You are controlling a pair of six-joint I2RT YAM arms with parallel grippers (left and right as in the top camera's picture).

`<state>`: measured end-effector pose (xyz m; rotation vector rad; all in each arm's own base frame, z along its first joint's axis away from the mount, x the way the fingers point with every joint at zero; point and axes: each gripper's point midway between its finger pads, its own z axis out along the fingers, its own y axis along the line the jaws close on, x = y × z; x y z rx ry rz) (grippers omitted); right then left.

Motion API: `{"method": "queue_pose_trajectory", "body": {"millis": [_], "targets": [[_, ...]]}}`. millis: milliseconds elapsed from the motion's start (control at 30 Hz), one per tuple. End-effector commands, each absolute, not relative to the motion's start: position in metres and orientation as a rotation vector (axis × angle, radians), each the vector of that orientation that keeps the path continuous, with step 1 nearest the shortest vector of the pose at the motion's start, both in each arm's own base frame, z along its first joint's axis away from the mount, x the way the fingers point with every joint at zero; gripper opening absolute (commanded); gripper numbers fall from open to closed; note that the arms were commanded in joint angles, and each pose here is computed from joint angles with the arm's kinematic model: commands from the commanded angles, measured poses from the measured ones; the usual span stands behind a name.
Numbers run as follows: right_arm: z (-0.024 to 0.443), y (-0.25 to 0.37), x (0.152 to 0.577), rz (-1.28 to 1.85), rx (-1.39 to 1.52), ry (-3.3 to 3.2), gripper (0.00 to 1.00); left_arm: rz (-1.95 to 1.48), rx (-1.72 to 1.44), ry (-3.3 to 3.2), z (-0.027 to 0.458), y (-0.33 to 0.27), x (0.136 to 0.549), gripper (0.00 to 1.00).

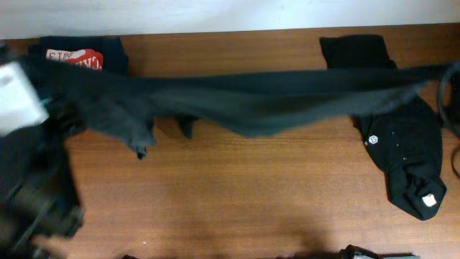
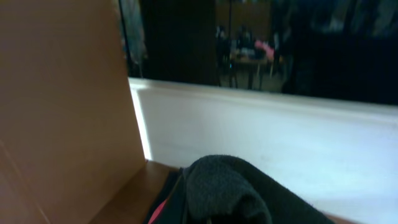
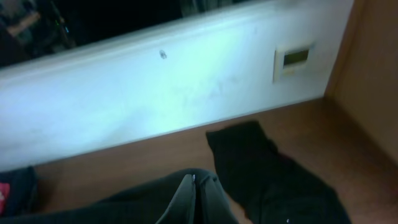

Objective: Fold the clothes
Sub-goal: 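Lift the shirt with both grippers and fling it flat onto the table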

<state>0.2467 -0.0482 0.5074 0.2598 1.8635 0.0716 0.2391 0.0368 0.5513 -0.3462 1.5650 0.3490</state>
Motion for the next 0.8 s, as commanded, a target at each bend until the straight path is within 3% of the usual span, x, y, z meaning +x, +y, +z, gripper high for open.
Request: {"method": "queue_pose_trajectory", "body": {"millis": [0, 233, 367, 567, 767], "targets": [[0.543, -0.041, 0.205, -0.008, 0.237, 1.745, 0.04, 0.332, -0.411, 1.471, 0.573, 0.060, 0.196, 0.00], [0.574, -0.025, 0.152, -0.083, 0.225, 1.651, 0.04, 0.230, -0.369, 1.388, 0.592, 0.067, 0.154, 0.00], [0.578, -0.026, 0.143, -0.106, 0.240, 1.636, 0.04, 0.216, -0.345, 1.396, 0.594, 0.066, 0.149, 0.00], [0.558, -0.042, 0.179, -0.081, 0.273, 1.743, 0.04, 0.248, -0.318, 1.455, 0.585, 0.056, 0.173, 0.00], [0.508, -0.060, 0.255, 0.042, 0.265, 1.981, 0.04, 0.359, -0.234, 1.637, 0.548, 0.028, 0.240, 0.00]]}}
